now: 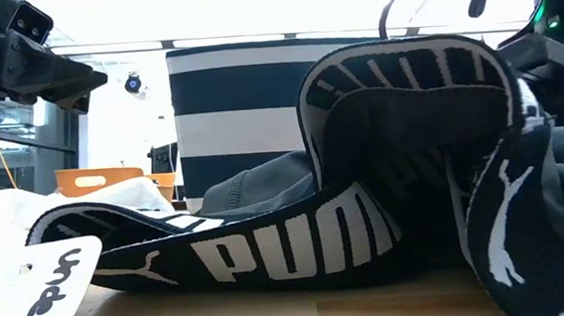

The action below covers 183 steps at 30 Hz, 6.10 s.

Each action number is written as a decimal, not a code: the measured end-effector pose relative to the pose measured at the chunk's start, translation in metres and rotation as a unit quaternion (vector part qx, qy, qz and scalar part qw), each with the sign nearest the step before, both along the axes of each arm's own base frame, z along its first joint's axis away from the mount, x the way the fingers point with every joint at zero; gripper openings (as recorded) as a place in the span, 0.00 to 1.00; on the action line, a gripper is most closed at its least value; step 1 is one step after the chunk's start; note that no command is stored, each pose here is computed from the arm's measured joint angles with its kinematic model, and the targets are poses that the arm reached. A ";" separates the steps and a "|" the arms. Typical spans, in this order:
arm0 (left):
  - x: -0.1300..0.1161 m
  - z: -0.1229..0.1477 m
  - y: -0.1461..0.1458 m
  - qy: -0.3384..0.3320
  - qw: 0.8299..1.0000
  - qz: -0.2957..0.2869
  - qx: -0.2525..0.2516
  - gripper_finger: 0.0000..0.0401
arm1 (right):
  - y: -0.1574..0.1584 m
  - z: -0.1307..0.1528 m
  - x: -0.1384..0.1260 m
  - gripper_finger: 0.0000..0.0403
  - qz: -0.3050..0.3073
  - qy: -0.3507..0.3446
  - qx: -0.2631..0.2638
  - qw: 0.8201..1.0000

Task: Pick & Place Cloths
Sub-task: Put the gray violet sock into the yellow bin

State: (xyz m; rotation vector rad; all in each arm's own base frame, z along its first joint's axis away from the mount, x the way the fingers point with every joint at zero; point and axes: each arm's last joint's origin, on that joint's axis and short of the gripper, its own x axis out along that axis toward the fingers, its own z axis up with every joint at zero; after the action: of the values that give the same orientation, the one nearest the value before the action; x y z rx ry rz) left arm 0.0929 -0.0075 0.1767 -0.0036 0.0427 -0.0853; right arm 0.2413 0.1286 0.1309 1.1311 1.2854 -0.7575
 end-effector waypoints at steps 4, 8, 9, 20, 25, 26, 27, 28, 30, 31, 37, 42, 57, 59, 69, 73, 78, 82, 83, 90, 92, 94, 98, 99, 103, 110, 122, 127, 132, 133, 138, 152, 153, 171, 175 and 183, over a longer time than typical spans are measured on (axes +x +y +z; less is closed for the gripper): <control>0.000 0.000 0.000 0.000 1.000 0.000 0.000 0.28 | -0.001 -0.002 -0.001 0.36 0.013 0.011 -0.008 1.000; 0.000 0.000 0.000 0.000 1.000 0.000 0.000 0.28 | -0.001 -0.002 -0.003 0.27 0.026 0.015 -0.012 0.999; 0.000 0.000 0.000 0.000 1.000 0.000 0.000 0.28 | -0.001 -0.002 -0.003 0.24 0.027 0.016 -0.013 0.999; 0.000 0.000 0.000 0.000 1.000 0.000 0.000 0.28 | -0.005 0.007 -0.010 0.02 0.067 0.022 -0.013 0.997; 0.000 0.000 0.000 0.000 1.000 0.000 0.000 0.28 | -0.009 0.032 -0.016 0.02 0.061 -0.030 -0.015 0.998; 0.000 0.000 0.000 0.000 1.000 0.000 0.000 0.28 | -0.010 0.037 -0.017 0.02 0.060 -0.041 -0.016 0.997; 0.000 0.000 0.000 0.000 1.000 0.000 0.000 0.28 | -0.011 0.042 -0.019 0.02 0.059 -0.049 -0.019 0.997; 0.000 0.000 0.000 0.000 1.000 0.000 0.000 0.28 | -0.013 0.047 -0.021 0.02 0.059 -0.058 -0.026 0.996; 0.000 0.000 0.000 0.000 1.000 0.000 0.000 0.28 | -0.016 0.059 -0.025 0.01 0.060 -0.083 -0.028 0.994; 0.000 0.000 0.000 0.000 1.000 0.000 0.000 0.28 | -0.018 0.064 -0.028 0.01 0.061 -0.095 -0.031 0.993; 0.000 0.000 0.001 -0.002 1.000 0.022 0.001 0.28 | -0.028 0.096 -0.041 0.01 0.052 -0.177 -0.048 0.982; 0.000 0.007 0.001 -0.037 0.999 0.022 -0.017 0.28 | -0.035 0.121 -0.048 0.01 0.077 -0.274 -0.081 0.955; -0.008 0.042 0.010 -0.233 0.931 0.119 -0.255 0.28 | -0.063 0.175 -0.047 0.01 0.182 -0.477 -0.230 0.829; -0.006 0.042 0.010 -0.227 0.926 0.115 -0.278 0.28 | -0.066 0.178 -0.045 0.01 0.195 -0.486 -0.242 0.817; 0.017 0.045 0.008 -0.224 0.923 0.109 -0.295 0.28 | -0.086 0.198 -0.032 0.01 0.212 -0.553 -0.325 0.738; 0.035 0.052 0.006 -0.187 0.935 0.122 -0.275 0.28 | -0.096 0.204 -0.028 0.01 0.224 -0.578 -0.334 0.710; 0.064 0.079 0.004 -0.161 0.948 0.133 -0.241 0.36 | -0.104 0.207 -0.023 0.01 0.221 -0.600 -0.330 0.695; 0.092 0.112 0.002 -0.164 0.954 0.144 -0.205 0.51 | -0.109 0.208 -0.016 0.01 0.208 -0.611 -0.335 0.686; 0.100 0.119 0.002 -0.163 0.957 0.145 -0.193 0.56 | -0.109 0.208 -0.014 0.01 0.210 -0.615 -0.337 0.681; 0.158 0.161 -0.004 -0.163 0.967 0.140 -0.138 0.77 | -0.113 0.207 0.002 0.01 0.216 -0.638 -0.355 0.649; 0.172 0.167 -0.006 -0.152 0.973 0.119 -0.129 0.80 | -0.113 0.207 0.004 0.01 0.203 -0.636 -0.366 0.648; 0.185 0.171 -0.008 -0.129 0.979 0.101 -0.122 0.81 | -0.114 0.207 0.005 0.01 0.185 -0.628 -0.378 0.655; 0.201 0.173 -0.011 -0.073 0.988 0.093 -0.101 0.81 | -0.117 0.207 0.005 0.01 0.153 -0.615 -0.399 0.663; 0.203 0.172 -0.012 -0.056 0.990 0.091 -0.093 0.81 | -0.117 0.207 0.005 0.01 0.148 -0.617 -0.402 0.660; 0.211 0.173 -0.014 -0.032 0.994 0.085 -0.062 0.81 | -0.118 0.210 0.007 0.01 0.128 -0.624 -0.411 0.652; 0.211 0.171 -0.012 -0.016 0.993 0.108 -0.045 0.81 | -0.117 0.208 0.013 0.01 0.116 -0.633 -0.407 0.648; 0.211 0.167 -0.012 0.003 0.992 0.118 -0.042 0.74 | -0.117 0.215 0.011 0.01 0.098 -0.657 -0.410 0.625; 0.211 0.166 -0.012 0.004 0.992 0.117 -0.044 0.52 | -0.117 0.215 0.011 0.01 0.098 -0.657 -0.410 0.625; 0.211 0.167 -0.012 0.003 0.992 0.117 -0.050 0.21 | -0.117 0.215 0.011 0.01 0.099 -0.655 -0.410 0.627; 0.211 0.167 -0.012 0.003 0.992 0.118 -0.051 0.13 | -0.117 0.214 0.012 0.01 0.100 -0.654 -0.410 0.628; 0.211 0.166 -0.012 0.003 0.991 0.115 -0.061 0.02 | -0.117 0.213 0.012 0.01 0.103 -0.650 -0.410 0.632; 0.211 0.166 -0.012 0.006 0.992 0.113 -0.061 0.00 | -0.118 0.211 0.011 0.33 0.115 -0.640 -0.407 0.642; 0.211 0.166 -0.012 0.006 0.992 0.113 -0.061 0.00 | -0.119 0.210 0.010 0.36 0.113 -0.634 -0.409 0.646; 0.154 0.193 0.000 0.032 0.970 0.238 -0.040 0.00 | -0.123 0.228 -0.038 0.62 0.118 -0.605 -0.419 0.667; 0.135 0.201 0.004 0.031 0.958 0.285 -0.026 0.00 | -0.123 0.225 -0.039 0.61 0.115 -0.598 -0.404 0.683; 0.091 0.205 0.014 0.050 0.902 0.429 -0.020 0.00 | -0.123 0.221 -0.039 0.61 0.114 -0.589 -0.392 0.698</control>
State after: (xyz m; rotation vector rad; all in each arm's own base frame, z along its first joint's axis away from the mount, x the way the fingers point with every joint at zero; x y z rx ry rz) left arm 0.1834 0.0065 0.3821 -0.0686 0.1399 0.8019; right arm 0.2023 0.0059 0.3521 0.4766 -0.0716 -0.1820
